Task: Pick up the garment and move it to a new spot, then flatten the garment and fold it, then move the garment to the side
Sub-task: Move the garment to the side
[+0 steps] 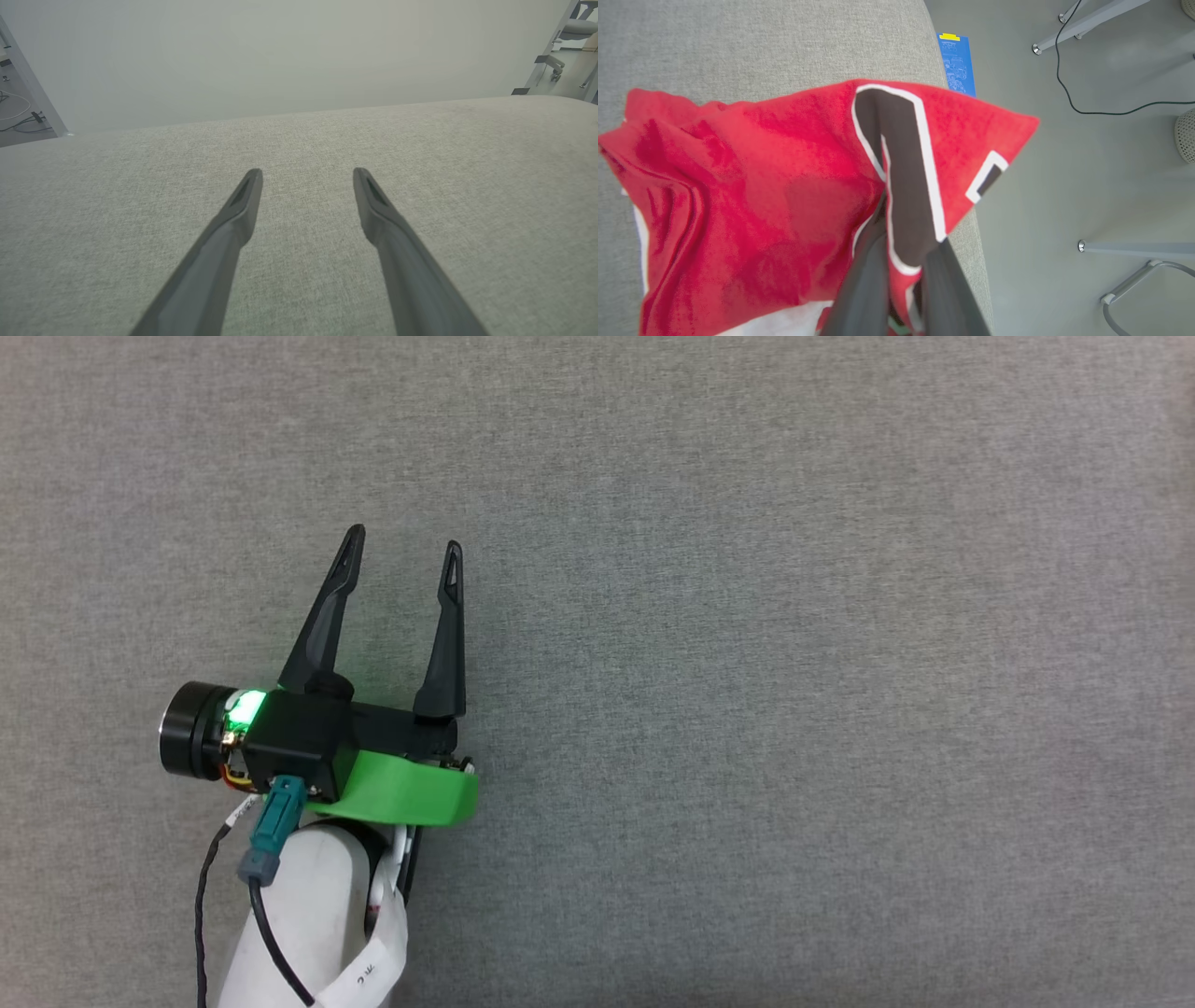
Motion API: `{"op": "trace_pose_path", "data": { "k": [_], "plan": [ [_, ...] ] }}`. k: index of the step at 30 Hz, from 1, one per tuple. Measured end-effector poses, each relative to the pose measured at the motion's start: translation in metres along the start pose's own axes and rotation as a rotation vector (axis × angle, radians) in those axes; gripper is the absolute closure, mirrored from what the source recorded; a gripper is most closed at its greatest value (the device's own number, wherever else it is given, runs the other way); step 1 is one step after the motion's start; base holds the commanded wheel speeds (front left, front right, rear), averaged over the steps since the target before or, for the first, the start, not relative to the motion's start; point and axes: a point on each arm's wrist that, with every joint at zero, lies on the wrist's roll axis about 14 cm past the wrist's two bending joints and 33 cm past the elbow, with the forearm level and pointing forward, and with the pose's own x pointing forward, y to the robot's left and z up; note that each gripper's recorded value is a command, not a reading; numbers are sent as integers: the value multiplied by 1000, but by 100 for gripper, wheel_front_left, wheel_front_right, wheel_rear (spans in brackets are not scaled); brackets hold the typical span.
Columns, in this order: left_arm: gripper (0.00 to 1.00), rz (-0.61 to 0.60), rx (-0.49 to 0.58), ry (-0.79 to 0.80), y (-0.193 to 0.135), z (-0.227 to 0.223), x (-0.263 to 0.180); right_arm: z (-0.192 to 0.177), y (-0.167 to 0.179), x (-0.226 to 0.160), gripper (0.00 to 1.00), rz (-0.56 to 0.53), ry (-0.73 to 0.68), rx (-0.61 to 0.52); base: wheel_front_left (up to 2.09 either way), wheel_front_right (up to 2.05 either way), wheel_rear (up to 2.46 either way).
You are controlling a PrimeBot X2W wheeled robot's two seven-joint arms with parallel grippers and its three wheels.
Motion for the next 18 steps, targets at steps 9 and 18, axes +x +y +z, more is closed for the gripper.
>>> {"op": "trace_pose_path", "data": {
  "k": [9,18],
  "plan": [
    [0,22,16,-2,9,2,-4,-12,-15,9,69,-57,25,21,0,0,0],
    [0,24,37,-41,8,25,-9,16,-15,-13,0,-57,-153,-17,0,0,0]
  ]
}}
